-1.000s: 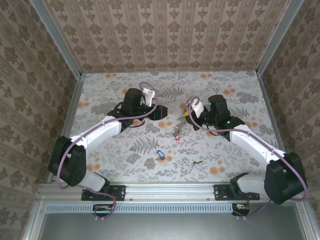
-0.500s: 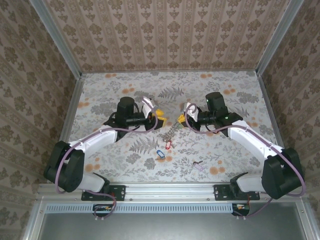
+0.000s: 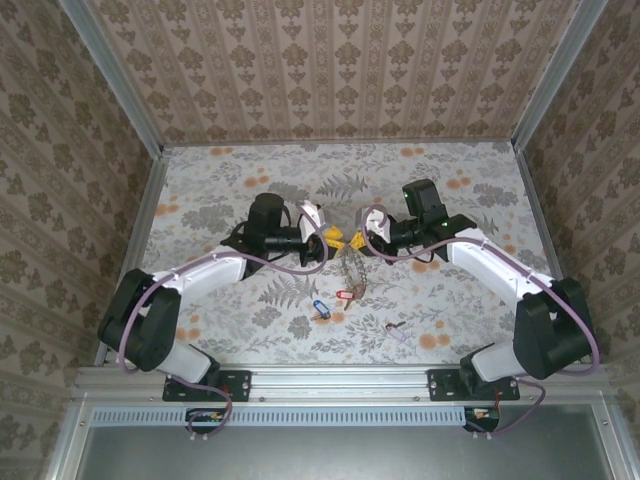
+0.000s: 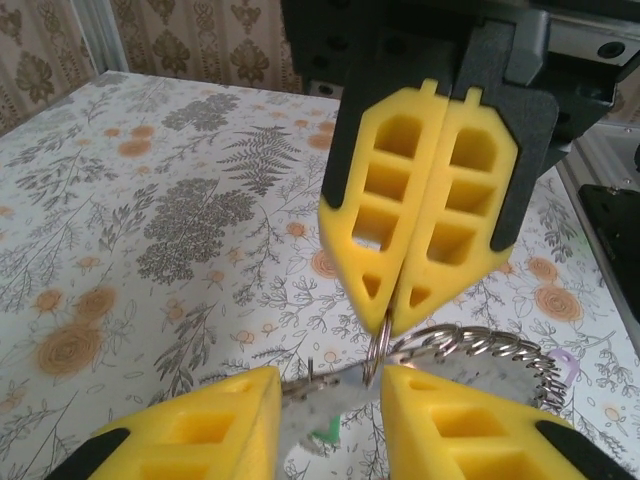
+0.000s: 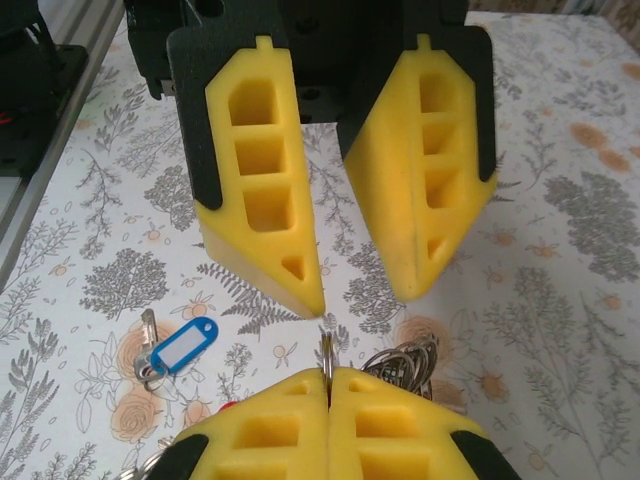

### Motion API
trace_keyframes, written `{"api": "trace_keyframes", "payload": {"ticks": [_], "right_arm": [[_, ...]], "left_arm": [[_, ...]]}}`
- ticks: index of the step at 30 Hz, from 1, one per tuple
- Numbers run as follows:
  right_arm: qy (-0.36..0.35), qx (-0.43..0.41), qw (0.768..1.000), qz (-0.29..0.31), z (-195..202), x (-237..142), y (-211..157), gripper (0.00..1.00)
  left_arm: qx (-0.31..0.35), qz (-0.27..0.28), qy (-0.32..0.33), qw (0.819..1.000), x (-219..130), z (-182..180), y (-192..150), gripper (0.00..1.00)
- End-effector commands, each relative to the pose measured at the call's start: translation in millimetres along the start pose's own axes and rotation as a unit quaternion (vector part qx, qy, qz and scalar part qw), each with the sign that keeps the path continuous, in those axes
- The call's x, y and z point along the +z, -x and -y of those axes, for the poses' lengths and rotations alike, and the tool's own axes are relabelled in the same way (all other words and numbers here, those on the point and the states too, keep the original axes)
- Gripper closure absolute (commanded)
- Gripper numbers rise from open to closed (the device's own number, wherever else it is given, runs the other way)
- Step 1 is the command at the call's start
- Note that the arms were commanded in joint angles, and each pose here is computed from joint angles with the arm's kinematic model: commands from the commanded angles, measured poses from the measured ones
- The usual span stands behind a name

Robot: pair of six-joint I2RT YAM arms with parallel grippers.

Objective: Put the keys on the keyring

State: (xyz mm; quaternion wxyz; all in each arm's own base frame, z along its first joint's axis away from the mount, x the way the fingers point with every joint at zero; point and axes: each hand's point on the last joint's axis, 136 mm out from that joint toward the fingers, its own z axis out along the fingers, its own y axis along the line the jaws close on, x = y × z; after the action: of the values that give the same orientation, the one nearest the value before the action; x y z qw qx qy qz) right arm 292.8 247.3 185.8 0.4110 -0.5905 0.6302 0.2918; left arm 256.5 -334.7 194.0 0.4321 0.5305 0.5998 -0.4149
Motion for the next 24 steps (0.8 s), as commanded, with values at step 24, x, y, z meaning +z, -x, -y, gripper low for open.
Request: {"api": "trace_keyframes", "payload": {"ticks": [24], "right_arm": [[0.038, 0.009, 0.997, 0.066, -1, -5, 20, 1.00]], "left_arm": [[0.043, 0.010, -0.039, 0.998, 9, 18, 0, 0.65]]}}
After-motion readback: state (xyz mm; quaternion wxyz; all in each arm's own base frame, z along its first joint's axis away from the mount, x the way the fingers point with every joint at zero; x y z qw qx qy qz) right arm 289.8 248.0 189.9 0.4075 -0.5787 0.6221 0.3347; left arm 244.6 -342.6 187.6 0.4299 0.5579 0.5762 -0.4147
